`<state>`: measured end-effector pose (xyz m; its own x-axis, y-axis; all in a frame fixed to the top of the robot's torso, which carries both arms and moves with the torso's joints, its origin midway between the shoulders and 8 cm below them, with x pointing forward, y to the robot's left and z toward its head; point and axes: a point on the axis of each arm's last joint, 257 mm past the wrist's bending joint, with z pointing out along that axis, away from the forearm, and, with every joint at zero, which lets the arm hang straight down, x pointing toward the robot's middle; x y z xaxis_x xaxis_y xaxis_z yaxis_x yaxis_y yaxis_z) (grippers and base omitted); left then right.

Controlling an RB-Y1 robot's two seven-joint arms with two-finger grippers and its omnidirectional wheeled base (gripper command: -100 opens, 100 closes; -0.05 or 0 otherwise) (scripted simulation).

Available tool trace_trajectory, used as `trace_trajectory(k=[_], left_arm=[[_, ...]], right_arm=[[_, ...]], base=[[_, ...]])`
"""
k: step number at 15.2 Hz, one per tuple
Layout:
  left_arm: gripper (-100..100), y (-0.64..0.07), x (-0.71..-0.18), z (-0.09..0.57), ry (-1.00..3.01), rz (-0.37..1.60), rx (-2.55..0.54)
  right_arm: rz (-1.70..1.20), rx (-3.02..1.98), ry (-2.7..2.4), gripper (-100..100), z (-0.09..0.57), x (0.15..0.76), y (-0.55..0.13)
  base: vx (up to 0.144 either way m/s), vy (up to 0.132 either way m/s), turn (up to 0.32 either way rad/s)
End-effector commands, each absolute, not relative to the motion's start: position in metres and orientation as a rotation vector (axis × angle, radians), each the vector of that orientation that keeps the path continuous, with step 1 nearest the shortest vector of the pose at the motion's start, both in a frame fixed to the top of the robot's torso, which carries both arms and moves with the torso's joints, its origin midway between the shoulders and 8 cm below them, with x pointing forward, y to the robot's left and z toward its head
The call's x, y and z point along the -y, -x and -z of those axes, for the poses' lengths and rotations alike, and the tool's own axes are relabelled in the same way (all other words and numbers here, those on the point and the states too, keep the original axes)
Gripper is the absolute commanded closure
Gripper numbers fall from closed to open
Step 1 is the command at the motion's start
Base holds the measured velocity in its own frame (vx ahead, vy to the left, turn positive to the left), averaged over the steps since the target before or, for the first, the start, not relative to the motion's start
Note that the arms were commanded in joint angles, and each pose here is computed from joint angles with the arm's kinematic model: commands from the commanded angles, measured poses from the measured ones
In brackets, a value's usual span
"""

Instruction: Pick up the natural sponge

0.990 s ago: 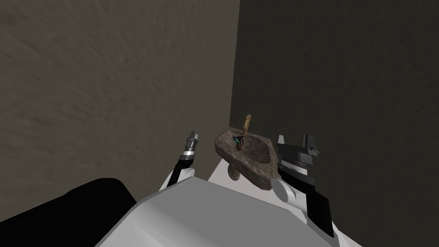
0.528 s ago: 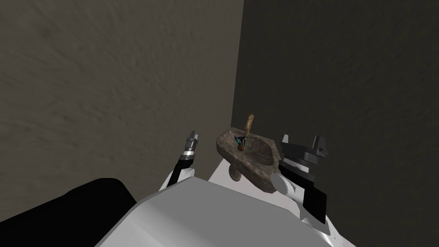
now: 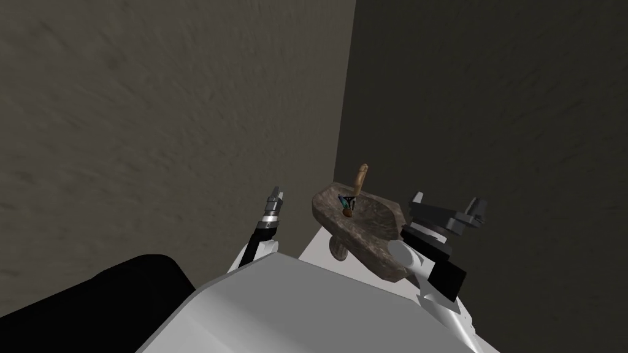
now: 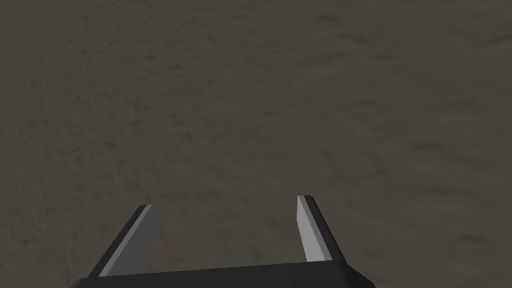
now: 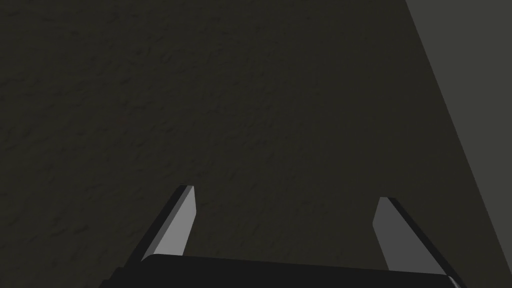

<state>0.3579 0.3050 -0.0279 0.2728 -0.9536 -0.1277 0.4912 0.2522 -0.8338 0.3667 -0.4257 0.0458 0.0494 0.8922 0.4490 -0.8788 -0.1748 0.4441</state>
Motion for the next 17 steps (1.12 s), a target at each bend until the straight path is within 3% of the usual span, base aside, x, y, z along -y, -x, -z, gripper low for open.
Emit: trace_trajectory(k=[1,17], left_arm=[[0,-0.358,-0.305,0.028,0.769,1.113,-0.736],[0,-0.358,-0.305,0.028,0.769,1.113,-0.736]], right_arm=[[-1.585,0.044,-0.782,-100,-0.042,0.44,-0.367],[-1.631,0.509,-0.914,-100,-0.004,0.532,-0.37]], base=[[-0.006,0.003,0.145],[-0.003,0.002,0.091]])
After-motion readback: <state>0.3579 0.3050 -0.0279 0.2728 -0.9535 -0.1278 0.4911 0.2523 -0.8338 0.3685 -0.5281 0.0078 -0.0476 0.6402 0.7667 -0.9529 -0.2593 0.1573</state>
